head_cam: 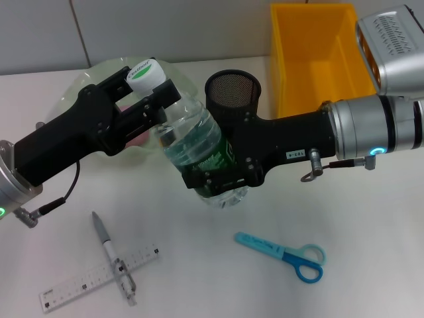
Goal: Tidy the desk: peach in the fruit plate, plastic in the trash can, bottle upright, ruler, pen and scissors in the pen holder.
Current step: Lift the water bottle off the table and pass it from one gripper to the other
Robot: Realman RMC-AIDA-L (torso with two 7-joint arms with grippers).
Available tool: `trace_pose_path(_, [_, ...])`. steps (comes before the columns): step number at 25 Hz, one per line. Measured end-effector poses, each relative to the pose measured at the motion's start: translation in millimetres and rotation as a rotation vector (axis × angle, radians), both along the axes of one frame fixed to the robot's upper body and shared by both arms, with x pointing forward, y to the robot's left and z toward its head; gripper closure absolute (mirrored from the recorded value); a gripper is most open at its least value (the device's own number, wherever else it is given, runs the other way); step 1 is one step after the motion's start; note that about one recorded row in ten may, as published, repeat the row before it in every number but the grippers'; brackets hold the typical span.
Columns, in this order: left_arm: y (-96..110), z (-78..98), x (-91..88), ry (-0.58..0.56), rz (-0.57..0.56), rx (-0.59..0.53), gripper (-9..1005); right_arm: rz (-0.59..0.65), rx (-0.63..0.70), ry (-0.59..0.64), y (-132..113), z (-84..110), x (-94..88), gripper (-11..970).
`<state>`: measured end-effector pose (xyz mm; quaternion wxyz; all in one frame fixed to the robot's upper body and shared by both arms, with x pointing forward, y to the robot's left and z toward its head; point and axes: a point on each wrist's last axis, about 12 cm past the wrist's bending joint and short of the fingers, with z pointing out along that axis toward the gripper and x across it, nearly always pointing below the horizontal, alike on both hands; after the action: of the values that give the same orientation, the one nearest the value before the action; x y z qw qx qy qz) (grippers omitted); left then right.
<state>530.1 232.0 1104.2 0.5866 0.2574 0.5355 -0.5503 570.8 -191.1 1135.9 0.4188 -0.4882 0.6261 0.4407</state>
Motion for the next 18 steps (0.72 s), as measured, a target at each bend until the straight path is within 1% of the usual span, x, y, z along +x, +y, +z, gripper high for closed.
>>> trace_pose_path(18, [1.5,-1.2,-1.5,0.003,0.005,-0.001,509,0.000,0.005,-0.001,0.5,1.0,0.4,191])
